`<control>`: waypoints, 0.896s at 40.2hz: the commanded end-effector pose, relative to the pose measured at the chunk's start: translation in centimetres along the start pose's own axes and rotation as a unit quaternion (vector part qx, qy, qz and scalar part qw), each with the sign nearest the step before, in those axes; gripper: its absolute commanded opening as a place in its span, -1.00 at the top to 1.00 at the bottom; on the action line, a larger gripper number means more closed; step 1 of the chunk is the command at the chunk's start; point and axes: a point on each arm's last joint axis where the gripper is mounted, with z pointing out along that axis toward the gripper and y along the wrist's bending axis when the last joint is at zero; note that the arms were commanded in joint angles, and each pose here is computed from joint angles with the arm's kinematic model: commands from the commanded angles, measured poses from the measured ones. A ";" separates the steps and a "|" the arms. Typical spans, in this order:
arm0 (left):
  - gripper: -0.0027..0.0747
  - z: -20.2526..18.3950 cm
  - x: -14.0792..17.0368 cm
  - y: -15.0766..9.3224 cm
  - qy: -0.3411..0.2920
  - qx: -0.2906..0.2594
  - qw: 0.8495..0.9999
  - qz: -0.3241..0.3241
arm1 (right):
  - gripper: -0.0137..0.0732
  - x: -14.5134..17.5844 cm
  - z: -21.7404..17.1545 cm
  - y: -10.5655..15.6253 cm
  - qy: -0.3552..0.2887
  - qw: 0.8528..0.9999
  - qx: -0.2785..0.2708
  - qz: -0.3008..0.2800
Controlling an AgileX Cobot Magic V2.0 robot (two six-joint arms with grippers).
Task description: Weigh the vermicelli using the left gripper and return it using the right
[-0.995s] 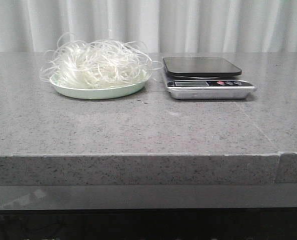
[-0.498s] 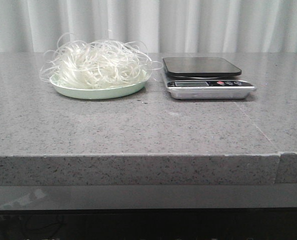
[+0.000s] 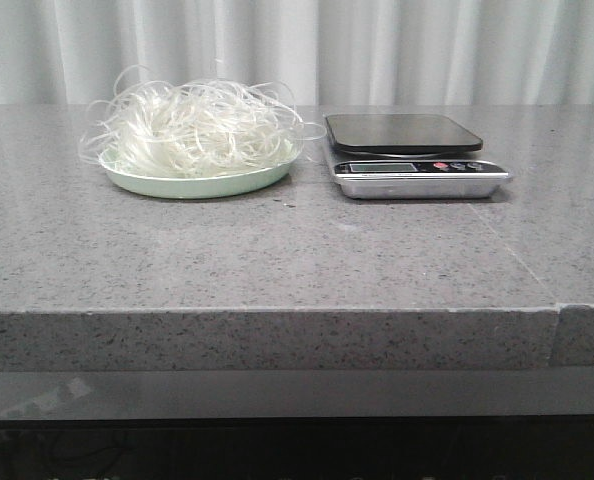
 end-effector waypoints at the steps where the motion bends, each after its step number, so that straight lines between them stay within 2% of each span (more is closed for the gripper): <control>1: 0.53 -0.1 0.4 0.0 -0.033 0.002 0.999 -0.009 | 0.32 -0.6 0.0 -0.1 -0.089 0.996 0.004 0.010; 5: 0.53 -0.1 0.4 0.0 -0.033 0.002 0.999 -0.009 | 0.32 0.0 0.2 -0.2 -0.098 0.995 0.005 0.016; 25: 0.53 -0.1 0.4 0.0 -0.033 0.002 0.999 -0.009 | 0.32 -0.6 0.0 -0.2 -0.133 0.991 0.006 0.017; 36: 0.53 -0.1 0.4 0.0 -0.033 0.002 0.999 -0.009 | 0.32 -0.5 0.0 -0.2 -0.131 0.991 0.005 0.017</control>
